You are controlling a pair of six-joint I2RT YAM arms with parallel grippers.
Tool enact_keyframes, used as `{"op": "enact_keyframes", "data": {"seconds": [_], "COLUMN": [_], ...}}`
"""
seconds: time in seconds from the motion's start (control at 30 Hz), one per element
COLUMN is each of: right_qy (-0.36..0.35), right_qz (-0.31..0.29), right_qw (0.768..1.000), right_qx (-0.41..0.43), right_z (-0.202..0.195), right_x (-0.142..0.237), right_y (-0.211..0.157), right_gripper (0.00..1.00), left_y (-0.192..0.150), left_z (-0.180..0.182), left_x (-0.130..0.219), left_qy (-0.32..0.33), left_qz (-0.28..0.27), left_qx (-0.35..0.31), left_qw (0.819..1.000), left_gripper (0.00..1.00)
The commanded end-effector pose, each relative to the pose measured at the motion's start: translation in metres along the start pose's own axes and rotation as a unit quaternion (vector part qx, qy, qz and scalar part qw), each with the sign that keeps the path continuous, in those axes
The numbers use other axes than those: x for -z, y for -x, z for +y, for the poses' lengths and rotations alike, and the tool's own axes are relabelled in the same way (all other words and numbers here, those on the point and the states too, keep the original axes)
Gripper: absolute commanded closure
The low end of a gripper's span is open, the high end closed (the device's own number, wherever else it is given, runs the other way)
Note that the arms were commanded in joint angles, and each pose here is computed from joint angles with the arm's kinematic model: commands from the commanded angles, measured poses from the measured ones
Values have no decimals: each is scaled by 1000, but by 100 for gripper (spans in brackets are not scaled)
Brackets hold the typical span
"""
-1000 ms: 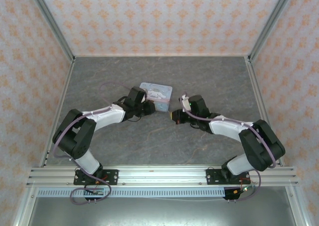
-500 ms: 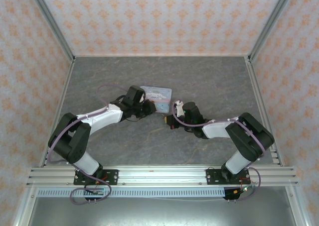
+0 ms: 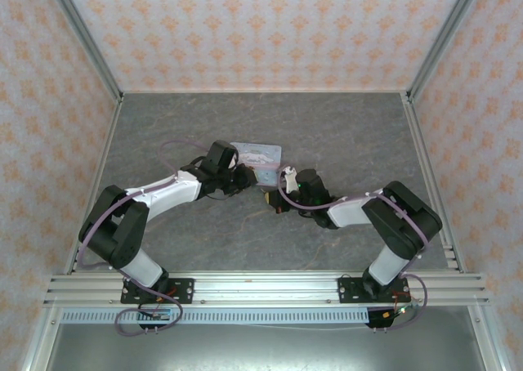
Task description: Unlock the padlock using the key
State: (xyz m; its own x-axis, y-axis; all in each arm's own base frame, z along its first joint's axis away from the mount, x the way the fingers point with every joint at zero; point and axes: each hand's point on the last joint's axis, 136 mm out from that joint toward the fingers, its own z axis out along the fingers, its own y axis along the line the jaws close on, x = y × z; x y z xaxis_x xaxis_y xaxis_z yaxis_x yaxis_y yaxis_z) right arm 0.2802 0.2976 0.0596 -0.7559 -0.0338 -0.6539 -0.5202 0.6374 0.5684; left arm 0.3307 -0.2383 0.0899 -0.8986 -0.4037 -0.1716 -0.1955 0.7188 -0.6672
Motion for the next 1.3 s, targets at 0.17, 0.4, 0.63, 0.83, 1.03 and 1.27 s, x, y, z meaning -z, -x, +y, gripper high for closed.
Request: {"op": "enact_keyframes", "data": {"seconds": [0.17,0.4,0.63,0.83,1.03,1.27], "right_qy": [39,44,48,56,56,47], "right_qz": [-25,-22,-25,-27,-29,-35], "right_qw": [999,999,999,998,998,998], "right_qx": [10,8,5,5,4,2], "right_z": [24,27,29,32,32,29], "right_x": [-5,-8,-8,-8,-6,-6], "right_y": [23,24,26,27,25,26], "right_gripper": [100,100,100,100,100,100], "left_y": [3,3,2,2,2,2], "left_z": [-21,-20,-19,-19,-16,-18], "left_x": [12,11,11,11,10,10], "left_qy": [-24,-24,-21,-21,-17,-20], "left_qz": [-5,-6,-6,-6,-7,-6], "left_qx": [-4,-3,-4,-4,-2,-2], "left_qw": [1000,1000,1000,1000,1000,1000], "left_gripper": [85,85,85,85,85,85]}}
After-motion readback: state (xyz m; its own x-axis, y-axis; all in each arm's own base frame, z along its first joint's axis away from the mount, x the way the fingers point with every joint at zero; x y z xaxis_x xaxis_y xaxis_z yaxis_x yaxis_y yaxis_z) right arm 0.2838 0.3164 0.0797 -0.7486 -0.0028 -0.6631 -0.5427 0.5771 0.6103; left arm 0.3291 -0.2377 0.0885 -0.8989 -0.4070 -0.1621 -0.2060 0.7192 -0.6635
